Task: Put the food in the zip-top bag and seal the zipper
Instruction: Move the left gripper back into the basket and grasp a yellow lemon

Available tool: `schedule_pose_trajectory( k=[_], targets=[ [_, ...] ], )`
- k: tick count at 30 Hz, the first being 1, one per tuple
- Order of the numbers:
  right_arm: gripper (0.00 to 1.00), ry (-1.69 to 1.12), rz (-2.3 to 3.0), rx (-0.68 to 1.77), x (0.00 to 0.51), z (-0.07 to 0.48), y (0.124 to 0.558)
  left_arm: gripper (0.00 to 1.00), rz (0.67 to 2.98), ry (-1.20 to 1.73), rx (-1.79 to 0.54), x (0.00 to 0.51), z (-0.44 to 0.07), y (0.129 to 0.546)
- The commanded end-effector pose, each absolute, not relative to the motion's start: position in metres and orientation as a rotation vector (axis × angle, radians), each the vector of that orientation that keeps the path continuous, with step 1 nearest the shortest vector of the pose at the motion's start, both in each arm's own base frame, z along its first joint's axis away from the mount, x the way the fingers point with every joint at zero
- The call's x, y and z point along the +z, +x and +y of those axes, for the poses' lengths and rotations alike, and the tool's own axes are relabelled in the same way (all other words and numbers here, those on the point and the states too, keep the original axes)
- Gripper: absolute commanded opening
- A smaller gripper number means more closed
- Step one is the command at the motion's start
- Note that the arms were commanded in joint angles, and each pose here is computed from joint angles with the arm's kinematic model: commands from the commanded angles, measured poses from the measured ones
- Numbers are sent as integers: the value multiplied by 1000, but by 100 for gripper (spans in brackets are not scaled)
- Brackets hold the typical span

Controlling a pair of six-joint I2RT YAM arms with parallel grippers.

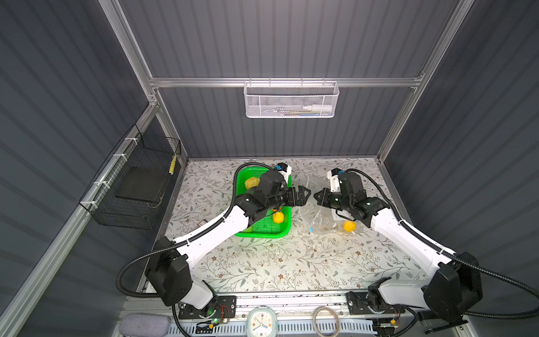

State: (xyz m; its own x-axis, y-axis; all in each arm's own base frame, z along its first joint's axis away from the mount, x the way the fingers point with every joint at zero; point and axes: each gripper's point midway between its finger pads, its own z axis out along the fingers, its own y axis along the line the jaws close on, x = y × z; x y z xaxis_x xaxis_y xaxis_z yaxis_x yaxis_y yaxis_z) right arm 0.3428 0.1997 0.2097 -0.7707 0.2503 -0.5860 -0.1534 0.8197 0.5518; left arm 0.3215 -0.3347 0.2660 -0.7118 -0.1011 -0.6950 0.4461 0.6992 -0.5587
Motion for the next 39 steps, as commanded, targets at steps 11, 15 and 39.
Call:
schedule_pose_trajectory(
  k=[11, 15, 39],
  targets=[
    [0, 55, 2328, 713, 211, 193, 344, 99, 2298, 480, -476, 194, -243, 320],
    [0, 54, 2331, 724, 211, 194, 343, 93, 2318, 568, -383, 171, -234, 316],
    [0, 57, 2331, 735, 211, 194, 340, 84, 2452, 763, -374, 79, -272, 343]
  ],
)
